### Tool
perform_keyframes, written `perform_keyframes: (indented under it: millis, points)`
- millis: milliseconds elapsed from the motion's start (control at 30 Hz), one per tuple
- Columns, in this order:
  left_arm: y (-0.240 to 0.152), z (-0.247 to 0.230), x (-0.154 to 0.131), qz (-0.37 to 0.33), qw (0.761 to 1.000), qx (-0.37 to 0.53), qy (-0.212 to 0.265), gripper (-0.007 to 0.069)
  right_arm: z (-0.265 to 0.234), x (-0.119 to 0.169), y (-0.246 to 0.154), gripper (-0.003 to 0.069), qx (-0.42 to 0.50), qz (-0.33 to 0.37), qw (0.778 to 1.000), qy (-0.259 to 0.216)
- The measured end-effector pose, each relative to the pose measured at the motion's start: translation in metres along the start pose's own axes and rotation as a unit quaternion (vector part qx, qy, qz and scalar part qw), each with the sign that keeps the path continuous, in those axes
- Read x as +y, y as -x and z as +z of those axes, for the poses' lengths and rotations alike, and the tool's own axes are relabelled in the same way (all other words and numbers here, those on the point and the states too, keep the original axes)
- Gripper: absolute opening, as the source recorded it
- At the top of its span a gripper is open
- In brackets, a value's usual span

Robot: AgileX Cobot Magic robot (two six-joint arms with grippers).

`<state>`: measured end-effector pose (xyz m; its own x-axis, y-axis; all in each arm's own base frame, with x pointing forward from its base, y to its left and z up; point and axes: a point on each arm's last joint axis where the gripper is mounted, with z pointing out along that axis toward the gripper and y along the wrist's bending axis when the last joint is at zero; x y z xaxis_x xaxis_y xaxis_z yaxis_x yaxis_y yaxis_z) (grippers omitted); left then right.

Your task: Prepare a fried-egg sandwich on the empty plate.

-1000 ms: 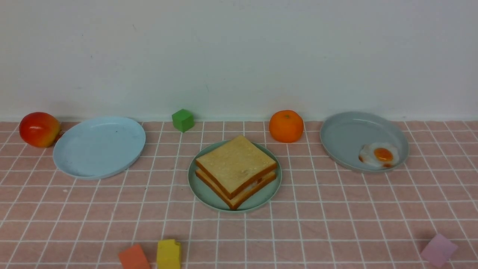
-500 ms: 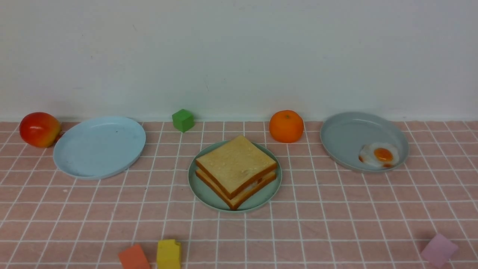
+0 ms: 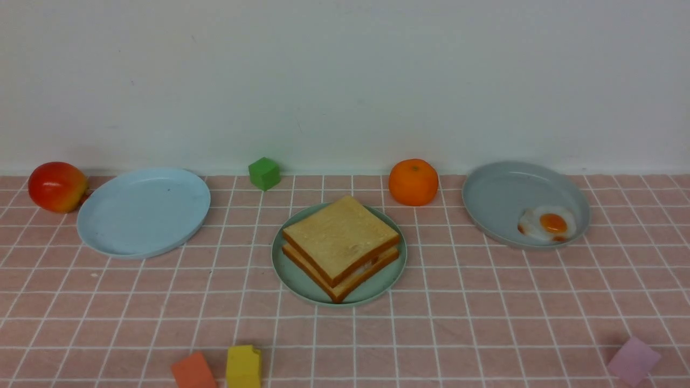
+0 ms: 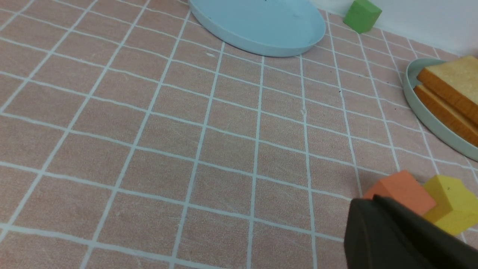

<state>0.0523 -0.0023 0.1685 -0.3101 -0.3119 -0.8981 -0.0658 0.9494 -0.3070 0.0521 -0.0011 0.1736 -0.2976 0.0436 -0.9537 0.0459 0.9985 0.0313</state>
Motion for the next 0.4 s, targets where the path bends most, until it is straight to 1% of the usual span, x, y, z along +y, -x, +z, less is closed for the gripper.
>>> perform_keyframes:
  millis: [400]
  points:
    - [0.0,0.0,0.0,0.0,1.0,0.0,0.0,0.0003,0.0,0.0,0.0,0.0039,0.0,0.0,1.0,0.0]
